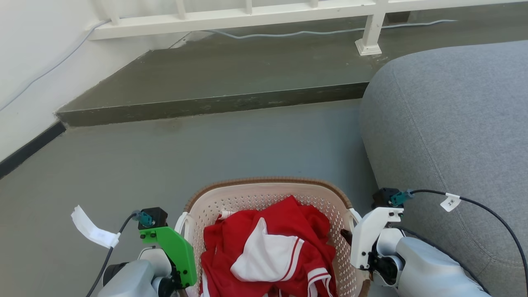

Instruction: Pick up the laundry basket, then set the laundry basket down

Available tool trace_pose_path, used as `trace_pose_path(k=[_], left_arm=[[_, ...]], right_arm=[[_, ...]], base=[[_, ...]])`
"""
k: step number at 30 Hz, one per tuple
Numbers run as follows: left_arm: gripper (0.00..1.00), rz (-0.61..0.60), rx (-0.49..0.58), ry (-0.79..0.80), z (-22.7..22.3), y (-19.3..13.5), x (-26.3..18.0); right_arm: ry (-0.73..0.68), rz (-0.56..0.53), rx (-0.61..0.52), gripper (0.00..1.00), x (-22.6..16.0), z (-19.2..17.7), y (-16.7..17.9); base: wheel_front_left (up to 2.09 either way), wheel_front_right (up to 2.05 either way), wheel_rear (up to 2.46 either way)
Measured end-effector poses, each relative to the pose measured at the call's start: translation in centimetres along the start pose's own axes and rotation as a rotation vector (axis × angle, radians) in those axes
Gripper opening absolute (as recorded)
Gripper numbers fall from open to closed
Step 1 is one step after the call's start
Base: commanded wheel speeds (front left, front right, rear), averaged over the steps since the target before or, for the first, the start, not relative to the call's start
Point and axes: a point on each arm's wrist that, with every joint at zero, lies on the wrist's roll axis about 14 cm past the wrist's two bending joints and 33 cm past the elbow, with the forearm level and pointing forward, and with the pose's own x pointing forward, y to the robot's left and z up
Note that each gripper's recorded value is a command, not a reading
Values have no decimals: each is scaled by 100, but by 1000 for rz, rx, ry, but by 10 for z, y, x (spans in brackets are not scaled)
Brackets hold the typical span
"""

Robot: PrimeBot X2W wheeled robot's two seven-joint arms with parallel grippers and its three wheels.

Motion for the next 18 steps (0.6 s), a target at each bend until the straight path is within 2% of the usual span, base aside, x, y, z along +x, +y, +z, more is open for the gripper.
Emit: trace_pose_path(k=[8,18], left_arm=[[0,-1,-12,6,-2,0,2],[0,-9,-20,-18,9,2,14]], right_arm=[[7,-1,2,0,1,-1,-1],[-9,-7,-3,0,11,15,-7]], base=[[0,0,0],[0,0,0]])
